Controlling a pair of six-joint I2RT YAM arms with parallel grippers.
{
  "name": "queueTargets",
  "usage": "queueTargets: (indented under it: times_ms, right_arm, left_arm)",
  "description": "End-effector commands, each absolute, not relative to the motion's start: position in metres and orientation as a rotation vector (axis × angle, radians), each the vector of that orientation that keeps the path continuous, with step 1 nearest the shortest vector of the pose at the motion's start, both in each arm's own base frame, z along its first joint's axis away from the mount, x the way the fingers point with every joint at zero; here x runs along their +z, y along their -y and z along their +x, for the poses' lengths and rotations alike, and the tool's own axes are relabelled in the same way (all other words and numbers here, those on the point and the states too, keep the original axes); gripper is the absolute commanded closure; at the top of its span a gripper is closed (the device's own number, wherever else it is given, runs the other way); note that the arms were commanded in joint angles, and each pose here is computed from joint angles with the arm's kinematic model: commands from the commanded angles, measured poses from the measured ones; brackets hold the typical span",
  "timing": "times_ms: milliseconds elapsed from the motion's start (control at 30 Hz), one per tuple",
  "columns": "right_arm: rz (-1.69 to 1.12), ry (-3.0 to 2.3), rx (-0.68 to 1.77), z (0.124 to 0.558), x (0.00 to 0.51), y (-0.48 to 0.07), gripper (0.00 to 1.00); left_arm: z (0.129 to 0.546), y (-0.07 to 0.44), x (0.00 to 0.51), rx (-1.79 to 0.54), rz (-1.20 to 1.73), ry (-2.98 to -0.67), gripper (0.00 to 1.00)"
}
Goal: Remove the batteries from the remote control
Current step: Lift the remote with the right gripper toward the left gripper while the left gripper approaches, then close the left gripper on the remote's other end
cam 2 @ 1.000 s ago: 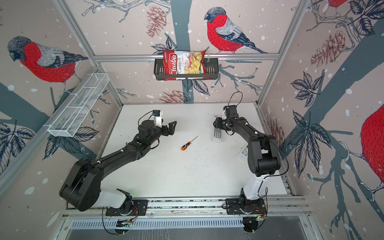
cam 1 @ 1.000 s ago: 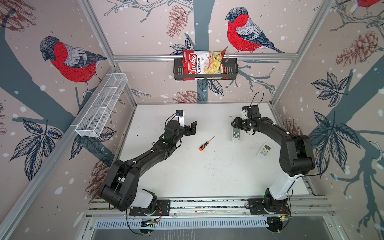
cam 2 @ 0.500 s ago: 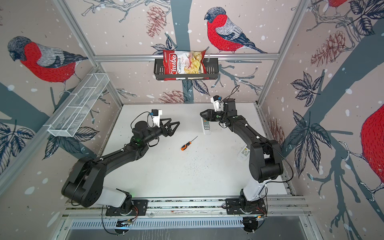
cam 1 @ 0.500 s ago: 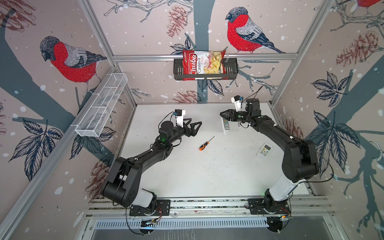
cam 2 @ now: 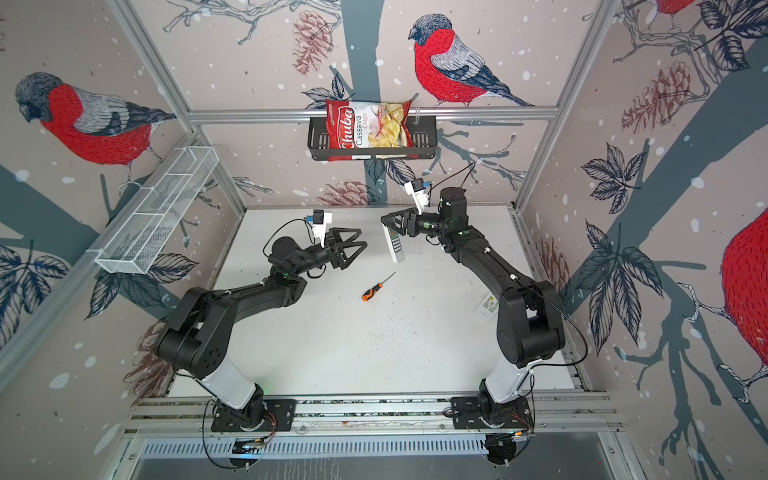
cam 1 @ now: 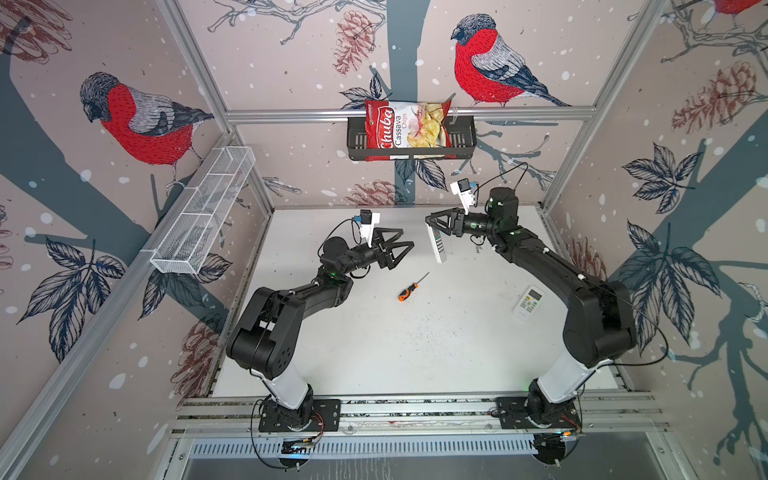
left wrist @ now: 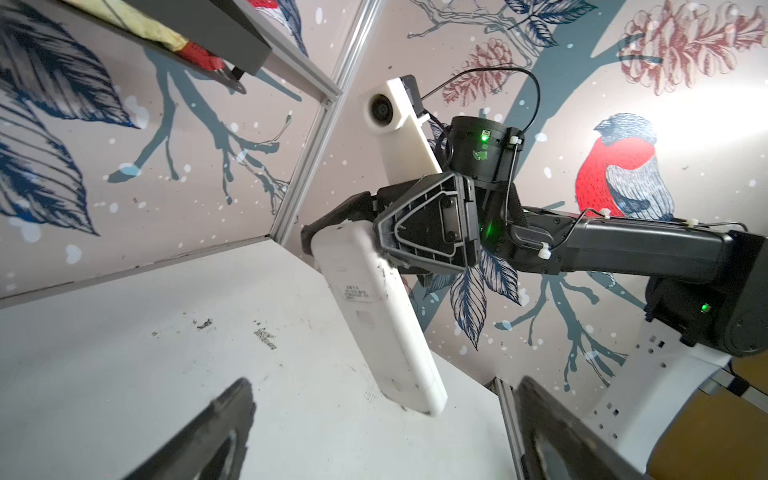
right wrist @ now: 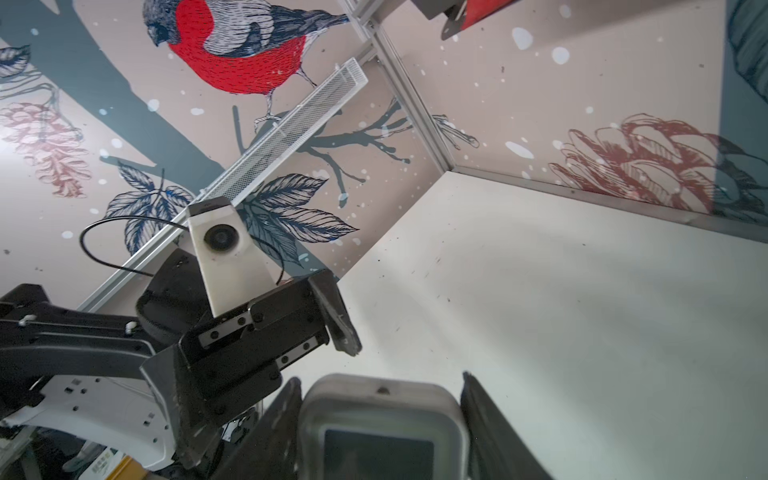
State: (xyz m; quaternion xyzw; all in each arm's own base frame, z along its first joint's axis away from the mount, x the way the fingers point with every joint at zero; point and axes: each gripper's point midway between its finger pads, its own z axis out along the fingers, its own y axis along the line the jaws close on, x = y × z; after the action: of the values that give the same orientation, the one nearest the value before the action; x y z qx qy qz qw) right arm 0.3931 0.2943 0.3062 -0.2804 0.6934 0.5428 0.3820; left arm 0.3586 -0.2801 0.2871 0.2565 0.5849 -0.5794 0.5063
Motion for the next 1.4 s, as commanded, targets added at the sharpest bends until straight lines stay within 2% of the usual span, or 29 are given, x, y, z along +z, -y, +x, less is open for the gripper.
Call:
queueTargets:
  times_ms: [0, 433, 867, 1167, 1367]
  right_arm:
    - [-0.807, -1.657, 1.448, 0.381, 0.327, -0.302, 0.76]
    - [-0.925, -1.605, 1.542, 0.362, 0.325, -0.329, 0.76]
    - [-1.033, -1.562, 1.620, 0.344, 0.327, -0.350, 0.76]
    - [-1.048, -1.542, 1.648, 0.338, 0.328, -0.353, 0.76]
    - [-1.047, -1.544, 1.653, 0.338, 0.327, -0.354, 0.76]
  left_arm:
    - [0.346, 0.283, 0.299, -1.429, 0.711, -1.318, 0.03]
    - [0.342, 0.298, 0.293, -1.583, 0.781, -1.268, 0.05]
    - [0.336, 0.298, 0.296, -1.634, 0.806, -1.220, 0.07]
    - [0.332, 0.296, 0.298, -1.645, 0.805, -1.203, 0.14]
    - [0.331, 0.295, 0.299, -1.659, 0.801, -1.191, 0.22]
